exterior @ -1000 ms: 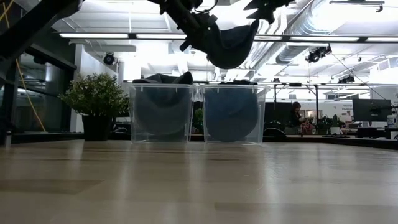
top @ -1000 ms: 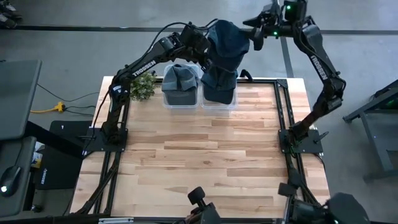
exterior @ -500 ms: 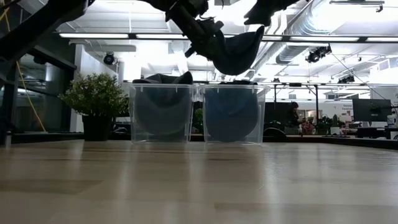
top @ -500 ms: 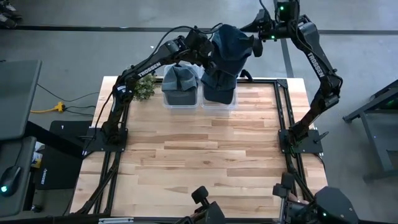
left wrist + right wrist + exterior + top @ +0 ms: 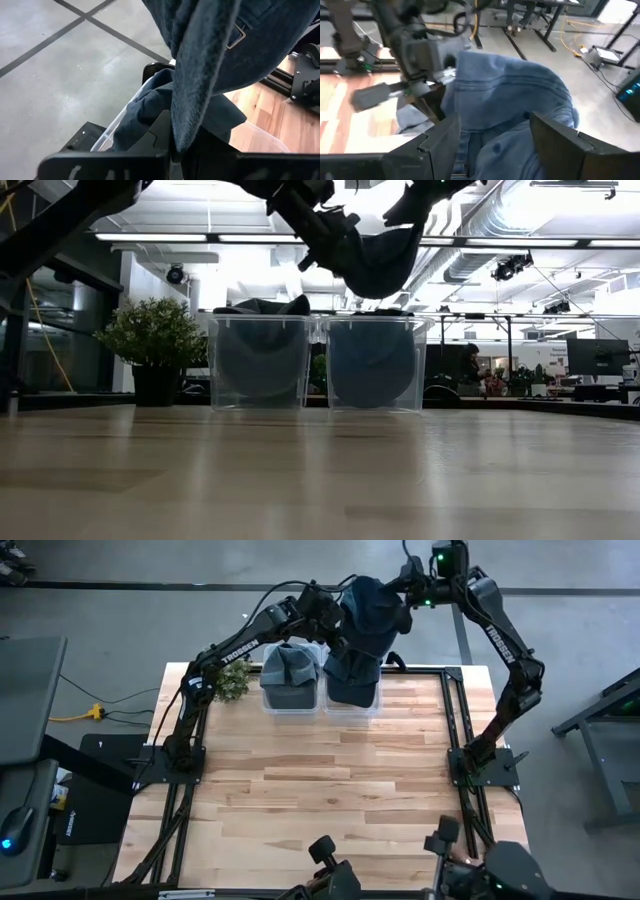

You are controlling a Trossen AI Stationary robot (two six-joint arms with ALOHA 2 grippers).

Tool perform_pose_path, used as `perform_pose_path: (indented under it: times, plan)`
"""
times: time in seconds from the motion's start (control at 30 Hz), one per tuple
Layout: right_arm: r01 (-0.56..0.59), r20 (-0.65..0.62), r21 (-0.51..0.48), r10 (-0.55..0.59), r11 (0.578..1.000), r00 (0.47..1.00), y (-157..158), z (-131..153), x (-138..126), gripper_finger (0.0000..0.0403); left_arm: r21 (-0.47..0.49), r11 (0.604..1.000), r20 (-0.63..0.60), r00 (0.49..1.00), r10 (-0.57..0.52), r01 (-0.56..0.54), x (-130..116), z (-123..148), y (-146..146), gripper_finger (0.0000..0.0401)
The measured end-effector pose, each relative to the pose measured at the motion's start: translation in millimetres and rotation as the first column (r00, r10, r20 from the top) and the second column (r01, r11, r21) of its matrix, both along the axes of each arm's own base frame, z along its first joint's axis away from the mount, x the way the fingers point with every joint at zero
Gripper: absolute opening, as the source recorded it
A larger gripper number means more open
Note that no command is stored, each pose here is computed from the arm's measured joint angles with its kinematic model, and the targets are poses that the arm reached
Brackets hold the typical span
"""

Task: Pick & Place hat
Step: Put the blue cap into the right transparent bin

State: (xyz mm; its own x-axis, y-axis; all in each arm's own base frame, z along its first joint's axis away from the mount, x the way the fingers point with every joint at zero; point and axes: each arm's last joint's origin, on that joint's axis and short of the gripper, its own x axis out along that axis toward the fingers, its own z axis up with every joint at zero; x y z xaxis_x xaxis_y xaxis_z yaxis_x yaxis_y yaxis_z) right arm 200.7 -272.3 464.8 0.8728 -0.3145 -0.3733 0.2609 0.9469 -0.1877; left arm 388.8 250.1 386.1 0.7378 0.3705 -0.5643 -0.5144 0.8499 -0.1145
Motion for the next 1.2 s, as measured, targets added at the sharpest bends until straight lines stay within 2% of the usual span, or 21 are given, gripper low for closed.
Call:
perform_pose_path:
  times: [0.13, 0.23, 0.47, 0.57, 0.87, 1.1, 1.2]
  plan:
    - [0.012, -0.021, 0.017, -0.012, 1.0, 1.0, -5.3, -7.7, 7.3, 0.0234, 0.003, 1.0, 0.001, 1.0, 0.0, 0.0, 0.0, 0.2, 0.2, 0.0006]
    - [0.084, -0.057, 0.014, -0.083, 0.996, 0.995, -8.2, -12.5, 12.7, 0.0234, 0.003, 1.0, -0.001, 1.0, 0.003, -0.003, 0.0, -0.1, 0.3, 0.0006]
    - [0.203, -0.012, -0.119, -0.206, 0.972, 0.979, -2.9, 3.6, 15.2, 0.0234, 0.009, 1.0, -0.01, 1.0, 0.015, -0.015, -0.5, -0.5, 0.7, 0.0006]
    - [0.24, -0.011, -0.137, -0.244, 0.961, 0.97, -3.2, 5.9, 13.0, 0.0234, 0.01, 1.0, -0.012, 1.0, 0.017, -0.017, -0.6, -0.6, 0.7, 0.0006]
    - [0.277, -0.057, -0.004, -0.277, 0.961, 0.959, -24.1, -16.1, 13.0, 0.0234, 0.027, 1.0, -0.021, 1.0, 0.017, -0.016, -0.7, -0.6, 1.0, 0.0006]
    - [0.22, -0.097, 0.125, -0.209, 0.967, 0.973, -31.5, -36.1, 22.5, 0.0234, 0.034, 0.999, -0.023, 1.0, 0.013, -0.012, -0.6, -0.4, 1.1, 0.0006]
    - [0.197, -0.102, 0.145, -0.184, 0.97, 0.978, -32.1, -40.4, 26.5, 0.023, 0.045, 0.999, -0.028, 1.0, 0.006, -0.005, -0.3, -0.4, 0.7, 0.0006]
